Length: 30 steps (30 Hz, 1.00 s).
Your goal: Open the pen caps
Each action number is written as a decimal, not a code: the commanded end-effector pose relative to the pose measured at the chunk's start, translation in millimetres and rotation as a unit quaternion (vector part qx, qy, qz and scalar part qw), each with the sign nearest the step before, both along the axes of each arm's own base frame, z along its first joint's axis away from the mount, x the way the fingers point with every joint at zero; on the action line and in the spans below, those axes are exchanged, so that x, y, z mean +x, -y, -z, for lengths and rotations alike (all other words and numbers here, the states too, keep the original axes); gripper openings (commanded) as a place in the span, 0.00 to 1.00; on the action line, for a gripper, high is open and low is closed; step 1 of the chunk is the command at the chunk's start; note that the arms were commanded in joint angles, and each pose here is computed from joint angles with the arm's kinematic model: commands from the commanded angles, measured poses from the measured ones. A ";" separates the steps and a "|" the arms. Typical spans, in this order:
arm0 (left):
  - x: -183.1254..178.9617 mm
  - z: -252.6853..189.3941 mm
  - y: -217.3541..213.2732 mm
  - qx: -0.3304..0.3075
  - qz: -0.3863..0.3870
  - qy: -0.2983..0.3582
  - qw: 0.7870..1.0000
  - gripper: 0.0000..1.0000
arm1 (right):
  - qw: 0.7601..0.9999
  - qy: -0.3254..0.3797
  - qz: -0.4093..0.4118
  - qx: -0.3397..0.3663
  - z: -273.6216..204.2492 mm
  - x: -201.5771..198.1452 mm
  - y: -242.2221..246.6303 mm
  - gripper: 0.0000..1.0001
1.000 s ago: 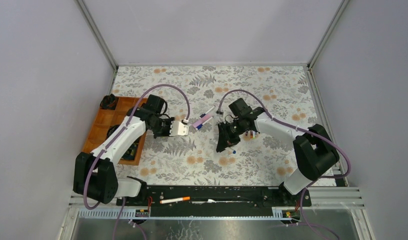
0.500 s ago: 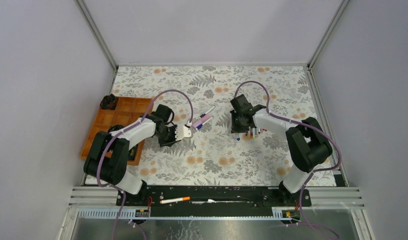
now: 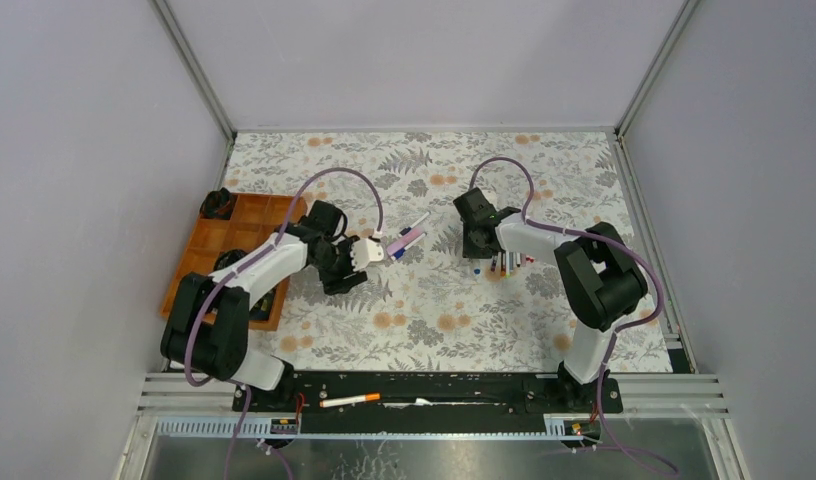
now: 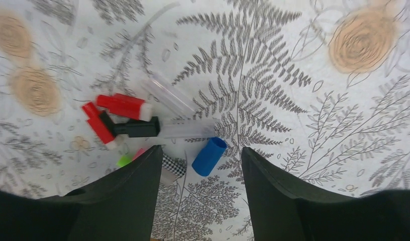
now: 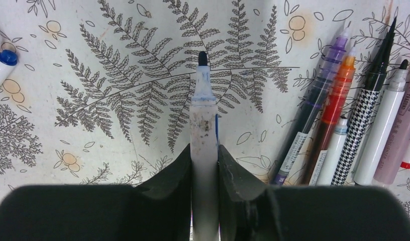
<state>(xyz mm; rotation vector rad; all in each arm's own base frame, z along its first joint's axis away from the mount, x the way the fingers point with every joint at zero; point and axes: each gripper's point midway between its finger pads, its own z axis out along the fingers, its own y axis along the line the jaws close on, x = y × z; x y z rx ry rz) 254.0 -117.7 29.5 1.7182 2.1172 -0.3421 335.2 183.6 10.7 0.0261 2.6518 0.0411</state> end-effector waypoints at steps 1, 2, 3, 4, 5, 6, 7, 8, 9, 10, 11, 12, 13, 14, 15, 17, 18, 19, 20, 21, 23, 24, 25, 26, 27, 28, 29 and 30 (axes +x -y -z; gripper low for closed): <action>5.1 -44.4 24.6 -0.064 -0.010 -0.001 0.998 0.67 | 0.999 0.010 0.018 -0.031 6.8 6.0 10.7 0.26; 4.1 -53.3 29.7 -0.078 -0.012 -0.008 0.997 0.68 | 0.999 0.008 0.018 -0.033 7.8 3.9 12.0 0.27; 4.1 -63.1 34.8 -0.093 -0.015 -0.013 0.996 0.69 | 0.999 0.008 0.018 -0.034 7.7 3.1 12.5 0.28; 3.0 -72.0 39.0 -0.105 -0.019 -0.020 0.994 0.70 | 0.999 0.008 0.019 -0.035 7.3 2.7 13.9 0.29; 1.9 -81.4 43.1 -0.116 -0.023 -0.027 0.993 0.71 | 0.999 0.009 0.019 -0.036 6.8 2.1 14.3 0.30; 2.3 -90.8 46.8 -0.127 -0.027 -0.031 0.991 0.71 | 0.999 0.009 0.018 -0.036 5.9 1.5 14.5 0.32; 1.9 -99.3 49.7 -0.135 -0.028 -0.037 0.990 0.72 | 0.999 0.009 0.017 -0.036 4.8 1.1 14.8 0.33; 1.7 -107.7 52.3 -0.142 -0.029 -0.040 0.989 0.73 | 0.999 0.009 0.018 -0.037 3.8 0.9 15.6 0.34; 1.9 -115.0 54.3 -0.147 -0.032 -0.042 0.988 0.73 | 0.999 0.010 0.017 -0.037 2.3 0.8 15.7 0.35; 2.7 -122.8 55.6 -0.152 -0.031 -0.040 0.987 0.73 | 0.999 0.011 0.016 -0.037 0.7 0.5 15.9 0.36; 3.0 -129.1 56.6 -0.155 -0.031 -0.037 0.987 0.74 | 0.999 0.012 0.015 -0.036 -0.9 0.4 15.6 0.36; 3.2 -135.3 57.2 -0.159 -0.031 -0.033 0.986 0.74 | 0.999 0.014 0.015 -0.035 -2.8 0.8 15.7 0.35; 3.5 -141.0 57.5 -0.163 -0.031 -0.028 0.986 0.74 | 0.999 0.015 0.014 -0.036 -4.6 0.7 15.9 0.33; 4.8 -147.3 58.4 -0.167 -0.030 -0.020 0.985 0.74 | 0.999 0.018 0.015 -0.036 -7.6 1.4 16.7 0.32; 4.9 -151.5 58.4 -0.169 -0.031 -0.015 0.985 0.74 | 0.999 0.022 0.015 -0.037 -10.0 2.1 17.3 0.31; 5.5 -160.0 58.4 -0.174 -0.031 -0.003 0.984 0.76 | 0.999 0.026 0.015 -0.042 -14.9 2.9 19.1 0.31; 6.4 -163.2 57.9 -0.175 -0.034 0.003 0.984 0.79 | 0.999 0.030 0.014 -0.043 -18.2 3.9 19.6 0.31; 8.5 -165.6 56.8 -0.174 -0.039 0.010 0.984 0.87 | 0.998 0.033 0.013 -0.044 -21.6 4.8 19.7 0.31; 12.2 -167.2 55.0 -0.170 -0.046 0.019 0.984 0.93 | 0.998 0.036 0.010 -0.044 -24.9 5.8 19.6 0.32; 16.1 -168.6 53.4 -0.167 -0.054 0.028 0.984 0.95 | 0.998 0.041 0.009 -0.041 -29.8 7.8 18.2 0.33; 21.2 -171.7 50.6 -0.165 -0.062 0.041 0.984 0.97 | 0.998 0.047 0.003 -0.032 -38.3 11.2 13.8 0.37; 22.0 -172.6 49.6 -0.166 -0.063 0.044 0.983 0.98 | 0.998 0.052 -0.001 -0.024 -43.3 13.6 10.0 0.39; 23.7 -174.2 48.7 -0.167 -0.067 0.047 0.982 0.98 | 0.998 0.057 -0.006 -0.016 -47.8 15.9 6.6 0.41; 25.0 -175.8 48.3 -0.169 -0.072 0.050 0.982 0.99 | 0.998 0.062 -0.010 -0.008 -52.4 18.6 2.6 0.43; 26.6 -176.7 47.9 -0.170 -0.078 0.053 0.981 0.98 | 0.998 0.066 -0.016 0.000 -57.0 21.3 -1.9 0.45; 28.6 -177.9 47.5 -0.170 -0.083 0.057 0.980 0.99 | 0.997 0.068 -0.021 0.007 -60.1 23.1 -6.3 0.46; 31.1 -179.3 47.0 -0.171 -0.088 0.061 0.979 0.98 | 0.997 0.069 -0.024 0.015 -63.2 25.2 -9.9 0.46; 32.5 -179.1 46.1 -0.170 -0.092 0.063 0.979 0.99 | 0.997 0.070 -0.029 0.023 -65.3 27.0 -15.0 0.47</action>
